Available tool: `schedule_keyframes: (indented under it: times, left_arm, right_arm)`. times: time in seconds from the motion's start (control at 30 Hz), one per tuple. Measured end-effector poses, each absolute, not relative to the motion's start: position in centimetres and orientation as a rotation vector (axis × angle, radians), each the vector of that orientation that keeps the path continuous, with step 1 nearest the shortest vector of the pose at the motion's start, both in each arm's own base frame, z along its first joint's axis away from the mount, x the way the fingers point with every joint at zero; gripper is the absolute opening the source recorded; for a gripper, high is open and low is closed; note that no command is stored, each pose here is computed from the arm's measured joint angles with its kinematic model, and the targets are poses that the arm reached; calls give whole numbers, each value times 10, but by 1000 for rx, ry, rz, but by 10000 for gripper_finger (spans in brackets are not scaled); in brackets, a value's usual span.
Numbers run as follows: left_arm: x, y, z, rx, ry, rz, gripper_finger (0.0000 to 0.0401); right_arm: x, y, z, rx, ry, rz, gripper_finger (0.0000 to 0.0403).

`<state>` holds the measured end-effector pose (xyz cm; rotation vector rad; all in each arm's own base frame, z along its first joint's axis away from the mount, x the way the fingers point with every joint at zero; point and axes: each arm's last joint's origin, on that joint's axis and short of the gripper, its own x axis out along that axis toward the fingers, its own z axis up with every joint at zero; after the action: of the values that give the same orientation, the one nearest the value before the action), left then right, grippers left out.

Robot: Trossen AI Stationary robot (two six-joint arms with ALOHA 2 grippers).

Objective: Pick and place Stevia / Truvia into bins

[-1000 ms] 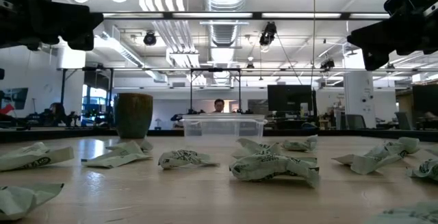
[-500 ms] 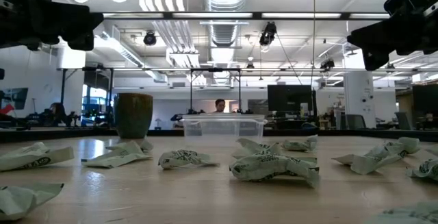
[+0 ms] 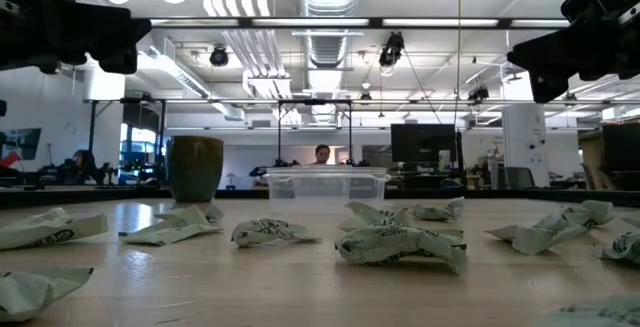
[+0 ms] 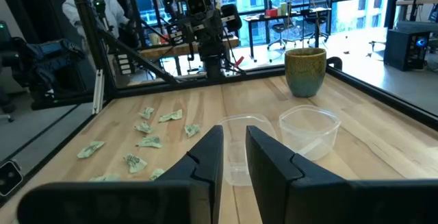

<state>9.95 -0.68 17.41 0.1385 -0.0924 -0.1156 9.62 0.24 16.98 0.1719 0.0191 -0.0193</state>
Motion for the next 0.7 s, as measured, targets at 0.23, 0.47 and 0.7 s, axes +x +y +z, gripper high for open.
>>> schedule_keyframes:
  times: [0.23,0.47,0.7]
  left_arm:
    - [99,-7,174,138,-93,-116,141]
    - [99,-7,174,138,-92,-116,141]
    - [99,-7,174,138,-93,-116,141]
  right_arm:
    - [96,2,170,172,19,-19,57]
    - [96,2,170,172,19,-19,57]
    - [96,2,175,175,-33,-18,57]
